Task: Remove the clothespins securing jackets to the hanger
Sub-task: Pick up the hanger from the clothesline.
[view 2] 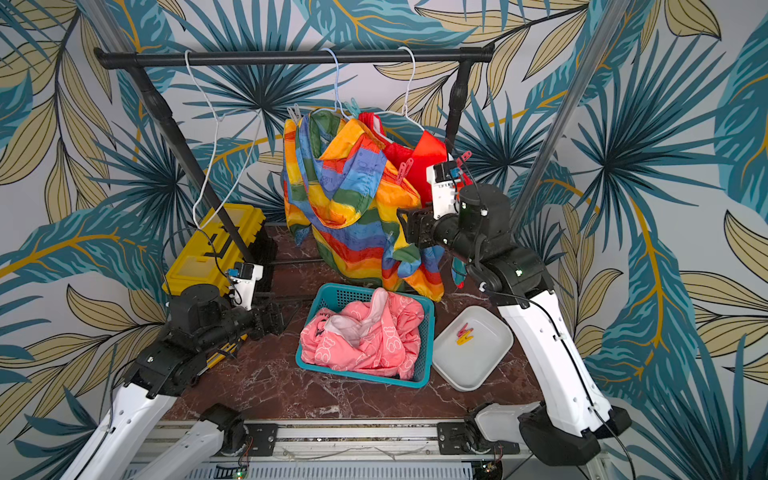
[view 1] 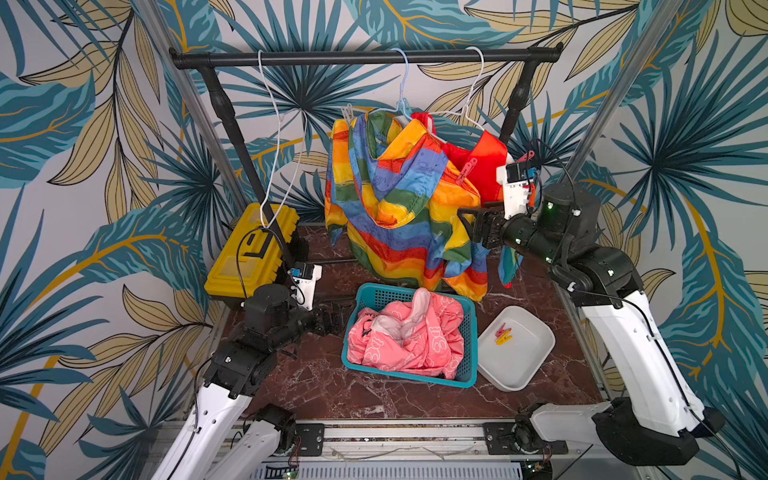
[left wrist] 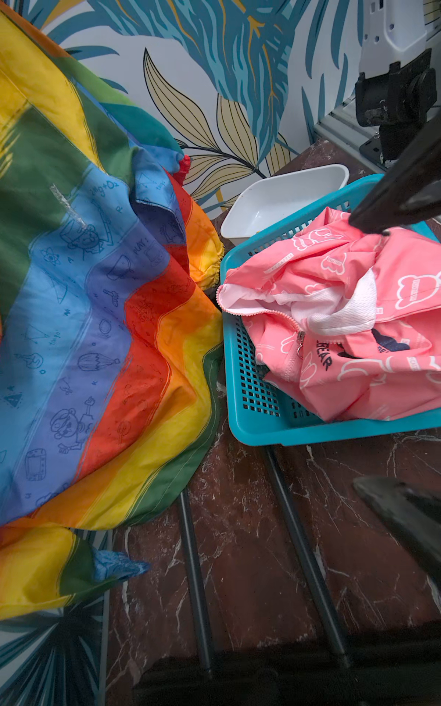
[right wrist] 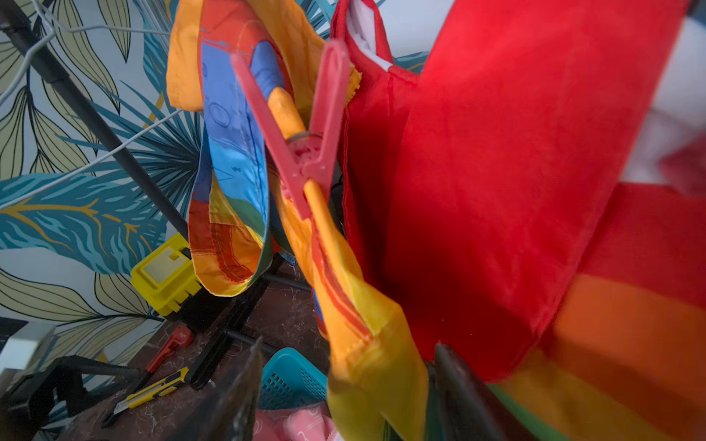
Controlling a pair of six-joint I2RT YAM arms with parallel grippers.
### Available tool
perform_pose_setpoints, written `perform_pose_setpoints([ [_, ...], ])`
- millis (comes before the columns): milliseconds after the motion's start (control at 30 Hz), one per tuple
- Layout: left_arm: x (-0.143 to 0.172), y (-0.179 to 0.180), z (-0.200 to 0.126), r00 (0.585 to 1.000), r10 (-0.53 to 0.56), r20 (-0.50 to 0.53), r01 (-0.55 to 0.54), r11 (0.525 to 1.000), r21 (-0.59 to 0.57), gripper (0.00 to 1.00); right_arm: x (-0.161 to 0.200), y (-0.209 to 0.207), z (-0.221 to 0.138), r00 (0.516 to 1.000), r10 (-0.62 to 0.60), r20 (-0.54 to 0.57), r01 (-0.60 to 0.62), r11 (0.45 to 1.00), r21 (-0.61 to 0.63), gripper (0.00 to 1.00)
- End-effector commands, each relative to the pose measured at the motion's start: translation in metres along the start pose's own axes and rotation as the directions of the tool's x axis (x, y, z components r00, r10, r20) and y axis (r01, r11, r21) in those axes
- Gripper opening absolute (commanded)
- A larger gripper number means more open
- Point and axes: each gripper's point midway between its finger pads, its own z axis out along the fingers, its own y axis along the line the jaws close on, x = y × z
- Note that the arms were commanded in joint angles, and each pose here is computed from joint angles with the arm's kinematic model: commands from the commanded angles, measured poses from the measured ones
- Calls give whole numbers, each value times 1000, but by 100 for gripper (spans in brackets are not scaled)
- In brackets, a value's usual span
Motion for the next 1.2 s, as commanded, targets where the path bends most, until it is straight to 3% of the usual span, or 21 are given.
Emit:
perform_pose_setpoints([
  [0, -3, -4, 1, 1000, 0, 22, 0, 1000, 24, 99, -10, 13, 2, 1000, -12, 22, 14, 997, -74, 63],
  [533, 4, -1, 15, 1000, -20, 3, 20, 999, 41, 99, -15, 12, 28, 999, -34, 4, 34, 997, -72, 42],
  [733, 3, -2, 16, 1000, -23, 1, 23, 999, 47, 99, -18, 17, 30, 999, -32, 6, 32, 995, -95, 26],
  [967, 4, -1, 21, 1000, -27, -9, 27, 999, 44, 100, -19, 26, 25, 1000, -23, 4, 24, 989, -148, 0],
  [1167, 3, -3, 27, 999, -34, -18, 35, 998, 57, 100, -41, 36, 6, 996, -15, 85, 31, 981, -194, 0],
])
